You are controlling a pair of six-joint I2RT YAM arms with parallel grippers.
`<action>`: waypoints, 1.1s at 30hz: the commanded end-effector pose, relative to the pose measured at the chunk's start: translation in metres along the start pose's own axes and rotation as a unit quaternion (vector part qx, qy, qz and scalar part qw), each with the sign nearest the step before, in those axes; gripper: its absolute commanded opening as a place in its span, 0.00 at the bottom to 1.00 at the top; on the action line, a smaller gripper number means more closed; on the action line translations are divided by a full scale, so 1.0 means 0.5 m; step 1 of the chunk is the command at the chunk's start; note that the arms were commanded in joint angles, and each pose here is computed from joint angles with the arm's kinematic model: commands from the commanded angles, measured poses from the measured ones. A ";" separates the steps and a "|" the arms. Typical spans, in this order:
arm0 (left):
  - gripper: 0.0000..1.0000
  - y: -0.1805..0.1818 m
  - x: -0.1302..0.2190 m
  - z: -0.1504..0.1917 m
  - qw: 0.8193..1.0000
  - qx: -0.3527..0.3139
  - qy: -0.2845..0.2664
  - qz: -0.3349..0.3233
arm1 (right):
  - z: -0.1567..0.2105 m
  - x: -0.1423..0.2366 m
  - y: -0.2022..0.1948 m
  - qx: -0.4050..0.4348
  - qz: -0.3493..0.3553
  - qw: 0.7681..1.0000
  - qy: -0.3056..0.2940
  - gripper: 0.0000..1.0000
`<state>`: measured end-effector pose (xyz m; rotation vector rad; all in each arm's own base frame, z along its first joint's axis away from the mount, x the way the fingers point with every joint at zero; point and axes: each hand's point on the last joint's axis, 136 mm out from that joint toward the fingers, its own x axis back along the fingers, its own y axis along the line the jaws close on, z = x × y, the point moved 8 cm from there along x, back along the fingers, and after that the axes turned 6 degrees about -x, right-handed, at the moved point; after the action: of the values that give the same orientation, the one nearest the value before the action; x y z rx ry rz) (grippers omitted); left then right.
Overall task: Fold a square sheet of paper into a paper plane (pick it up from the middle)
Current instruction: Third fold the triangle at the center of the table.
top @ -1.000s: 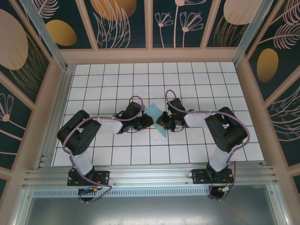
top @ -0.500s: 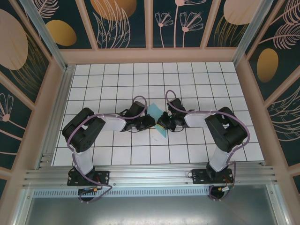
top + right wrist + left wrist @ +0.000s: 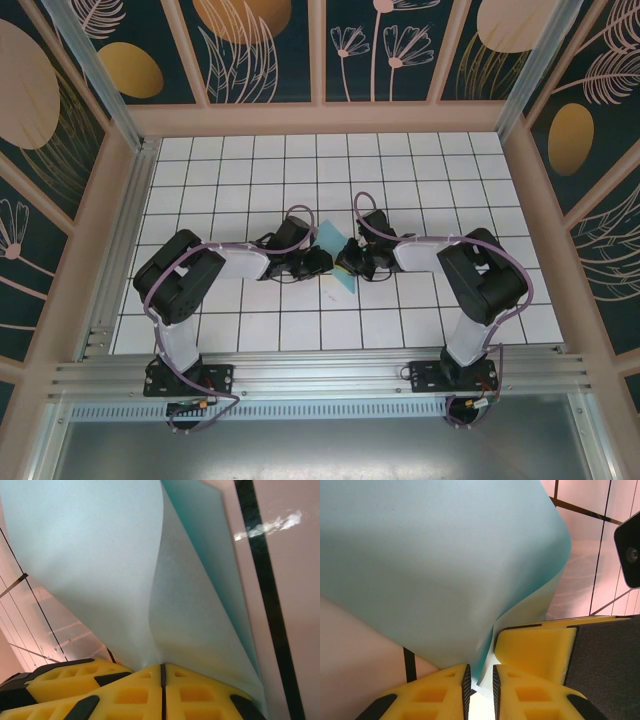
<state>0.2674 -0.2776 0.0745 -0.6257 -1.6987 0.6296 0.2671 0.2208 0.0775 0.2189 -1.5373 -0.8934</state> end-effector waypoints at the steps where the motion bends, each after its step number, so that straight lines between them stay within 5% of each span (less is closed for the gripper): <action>1: 0.22 -0.006 -0.014 -0.003 1.000 -0.011 0.009 0.002 | 0.006 -0.012 -0.042 -0.020 0.036 0.999 0.006 0.10; 14: 0.00 0.012 -0.021 -0.002 0.999 -0.015 0.012 -0.032 | -0.001 0.001 -0.021 0.000 0.016 1.000 0.004 0.11; 23: 0.00 0.016 -0.021 -0.002 0.998 -0.029 0.018 -0.051 | -0.047 0.107 0.020 0.114 -0.039 0.991 -0.055 0.25; 33: 0.00 0.010 -0.010 -0.008 0.998 -0.034 0.009 -0.058 | -0.063 0.109 -0.007 0.175 -0.026 0.983 -0.042 0.28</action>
<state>0.2743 -0.2824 0.0732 -0.6273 -1.7265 0.5376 0.2865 0.1777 0.1248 0.4541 -1.7859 -0.7283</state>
